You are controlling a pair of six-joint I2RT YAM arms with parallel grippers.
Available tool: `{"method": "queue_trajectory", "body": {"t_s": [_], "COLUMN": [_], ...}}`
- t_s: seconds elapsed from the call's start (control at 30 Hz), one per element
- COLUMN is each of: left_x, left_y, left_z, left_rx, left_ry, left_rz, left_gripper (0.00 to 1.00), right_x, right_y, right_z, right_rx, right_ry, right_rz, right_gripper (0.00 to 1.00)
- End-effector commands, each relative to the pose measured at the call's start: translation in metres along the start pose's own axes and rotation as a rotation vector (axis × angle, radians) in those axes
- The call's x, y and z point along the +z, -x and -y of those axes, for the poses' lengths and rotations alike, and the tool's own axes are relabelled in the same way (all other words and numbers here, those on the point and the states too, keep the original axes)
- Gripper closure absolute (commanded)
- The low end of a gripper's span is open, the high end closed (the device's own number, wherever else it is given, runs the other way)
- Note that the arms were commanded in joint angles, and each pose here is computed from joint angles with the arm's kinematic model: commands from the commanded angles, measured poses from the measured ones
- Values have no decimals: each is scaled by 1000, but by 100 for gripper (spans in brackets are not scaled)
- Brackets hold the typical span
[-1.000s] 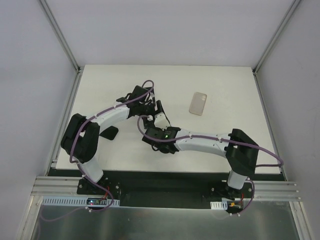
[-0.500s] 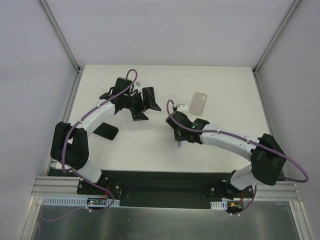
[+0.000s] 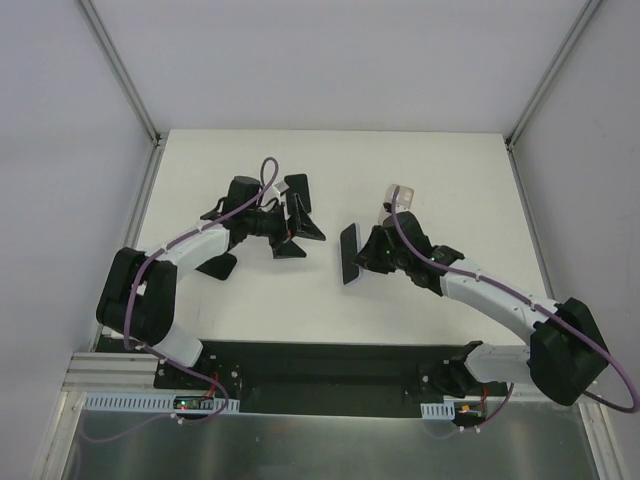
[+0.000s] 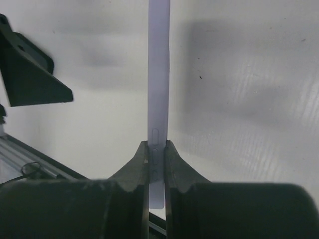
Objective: Take the phone out of the phone case
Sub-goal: Remove the phone case from the phone.
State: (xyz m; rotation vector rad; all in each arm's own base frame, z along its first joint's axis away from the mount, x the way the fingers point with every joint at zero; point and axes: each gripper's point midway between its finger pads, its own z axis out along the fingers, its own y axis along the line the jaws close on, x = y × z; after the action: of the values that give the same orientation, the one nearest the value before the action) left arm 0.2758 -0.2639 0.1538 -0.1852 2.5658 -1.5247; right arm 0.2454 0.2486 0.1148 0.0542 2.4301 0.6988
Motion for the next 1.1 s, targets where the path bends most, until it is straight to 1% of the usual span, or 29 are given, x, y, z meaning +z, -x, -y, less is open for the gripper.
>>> {"method": "queue_trajectory", "body": {"t_s": [0.0, 0.03, 0.07, 0.13, 0.17, 0.27, 0.3, 0.37, 0.4, 0.5, 0.63, 0.67, 0.73, 0.77, 0.93, 1.07], "left_x": [-7, -7, -6, -5, -4, -2, -2, 2, 2, 7, 5, 6, 5, 4, -2, -5], "left_y": [-16, -17, -15, -21, -20, -24, -24, -27, -29, -31, -30, -30, -29, -28, -25, -25], "left_z": [32, 34, 38, 31, 31, 30, 33, 35, 39, 37, 44, 42, 44, 48, 58, 63], "left_rx": [65, 24, 60, 22, 39, 17, 37, 15, 43, 0, -2, -9, -26, -7, 0, 10], "left_ry": [-256, -279, -320, -327, -345, -365, -384, -398, -424, -436, -495, -498, -511, -531, -567, -578], "left_rz": [-51, -59, -49, -67, -62, -78, -77, -96, -94, -99, -85, -85, -79, -70, -43, -34], "left_gripper": [2, 3, 3, 4, 5, 5, 6, 7, 7, 9, 15, 19, 21, 24, 34, 42], "right_x": [-20, -21, -24, -26, -29, -32, -31, -34, -33, -35, -34, -37, -34, -36, -26, -23], "right_y": [38, 39, 42, 47, 51, 54, 54, 57, 57, 62, 63, 66, 65, 68, 65, 66], "right_z": [-61, -63, -64, -69, -72, -78, -79, -84, -85, -90, -94, -97, -94, -97, -91, -90], "right_rx": [106, 138, 153, 188, 192, 215, 224, 246, 258, 294, 332, 337, 383, 387, 474, 503], "right_ry": [346, 367, 394, 446, 474, 517, 527, 562, 569, 610, 643, 667, 674, 700, 712, 731], "right_rz": [101, 101, 98, 111, 119, 120, 116, 121, 120, 128, 123, 135, 119, 128, 109, 114], "right_gripper": [99, 99, 99, 99, 99, 98, 99, 99, 99, 99, 99, 99, 99, 99, 99, 99]}}
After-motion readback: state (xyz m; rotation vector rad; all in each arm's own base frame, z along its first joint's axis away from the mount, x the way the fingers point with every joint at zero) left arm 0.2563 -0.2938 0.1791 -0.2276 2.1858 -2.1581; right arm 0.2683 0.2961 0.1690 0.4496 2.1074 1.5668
